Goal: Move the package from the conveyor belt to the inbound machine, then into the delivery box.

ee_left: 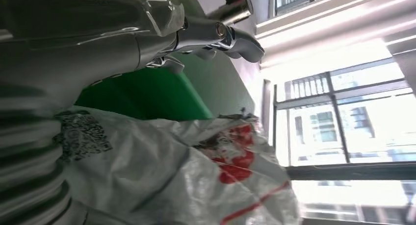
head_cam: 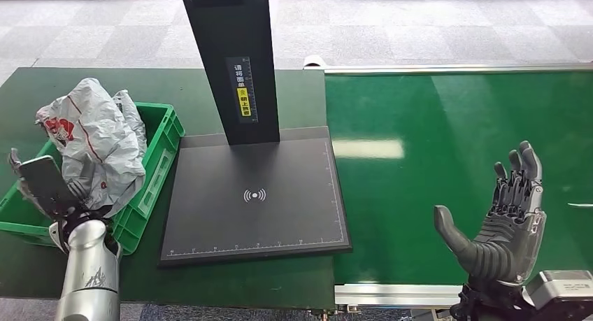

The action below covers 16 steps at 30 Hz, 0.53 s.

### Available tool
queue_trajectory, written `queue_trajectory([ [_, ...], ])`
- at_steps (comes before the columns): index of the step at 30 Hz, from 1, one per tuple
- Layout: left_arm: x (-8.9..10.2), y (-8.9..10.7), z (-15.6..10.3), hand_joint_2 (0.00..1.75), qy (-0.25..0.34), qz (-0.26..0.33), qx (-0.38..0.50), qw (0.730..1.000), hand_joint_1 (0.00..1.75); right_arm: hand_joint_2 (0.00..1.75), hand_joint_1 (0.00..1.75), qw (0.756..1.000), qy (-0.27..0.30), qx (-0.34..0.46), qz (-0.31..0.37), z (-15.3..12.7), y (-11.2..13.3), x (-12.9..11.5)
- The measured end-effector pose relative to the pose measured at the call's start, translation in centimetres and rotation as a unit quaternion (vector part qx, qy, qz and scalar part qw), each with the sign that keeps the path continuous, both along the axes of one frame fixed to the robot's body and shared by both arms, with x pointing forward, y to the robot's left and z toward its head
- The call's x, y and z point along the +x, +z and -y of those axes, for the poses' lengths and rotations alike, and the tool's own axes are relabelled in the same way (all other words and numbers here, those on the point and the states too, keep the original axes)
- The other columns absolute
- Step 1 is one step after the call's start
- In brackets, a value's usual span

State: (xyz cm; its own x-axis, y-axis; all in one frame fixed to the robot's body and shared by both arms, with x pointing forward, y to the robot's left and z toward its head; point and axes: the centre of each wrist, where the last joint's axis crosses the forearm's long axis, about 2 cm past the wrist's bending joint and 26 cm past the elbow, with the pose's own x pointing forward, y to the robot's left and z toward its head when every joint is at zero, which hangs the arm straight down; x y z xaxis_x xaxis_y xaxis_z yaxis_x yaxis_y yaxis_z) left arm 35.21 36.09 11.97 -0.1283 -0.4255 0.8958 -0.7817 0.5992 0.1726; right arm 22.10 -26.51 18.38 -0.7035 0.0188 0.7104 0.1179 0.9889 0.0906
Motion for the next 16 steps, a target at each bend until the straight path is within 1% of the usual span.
queue_trajectory([
  [2, -0.3, 0.8, 0.2, 0.44, -0.005, 0.056, -0.019, 0.998, 0.0, 1.75, 0.0, 1.0, -0.001, 0.001, -0.003, 0.0, -0.1, 0.0],
  [3, -0.6, 1.4, 0.3, 0.44, -0.006, 0.083, -0.022, 0.996, 0.0, 1.75, 0.0, 1.0, -0.001, 0.001, -0.006, 0.0, -0.1, 0.1],
  [6, -1.7, 3.2, 0.9, 1.75, -0.01, 0.164, -0.012, 0.986, 0.0, 1.75, 0.0, 1.0, -0.001, 0.002, -0.013, 0.0, -0.2, 0.2],
  [8, -2.6, 4.5, 1.6, 1.75, -0.017, 0.21, 0.004, 0.977, 0.0, 1.75, 0.0, 1.0, -0.002, 0.003, -0.019, 0.0, -0.4, 0.3],
  [10, -3.5, 5.7, 2.4, 1.75, -0.026, 0.242, 0.015, 0.97, 0.0, 1.75, 0.0, 1.0, -0.002, 0.004, -0.024, 0.0, -0.5, 0.3],
  [13, -4.4, 7.0, 3.2, 1.75, -0.034, 0.271, 0.021, 0.962, 0.0, 1.75, 0.0, 1.0, -0.003, 0.004, -0.027, 0.0, -0.7, 0.3],
  [16, -4.8, 7.8, 3.7, 1.75, -0.045, 0.289, 0.023, 0.956, 0.0, 1.75, 0.0, 1.0, -0.003, 0.005, -0.031, 0.0, -0.8, 0.3],
])
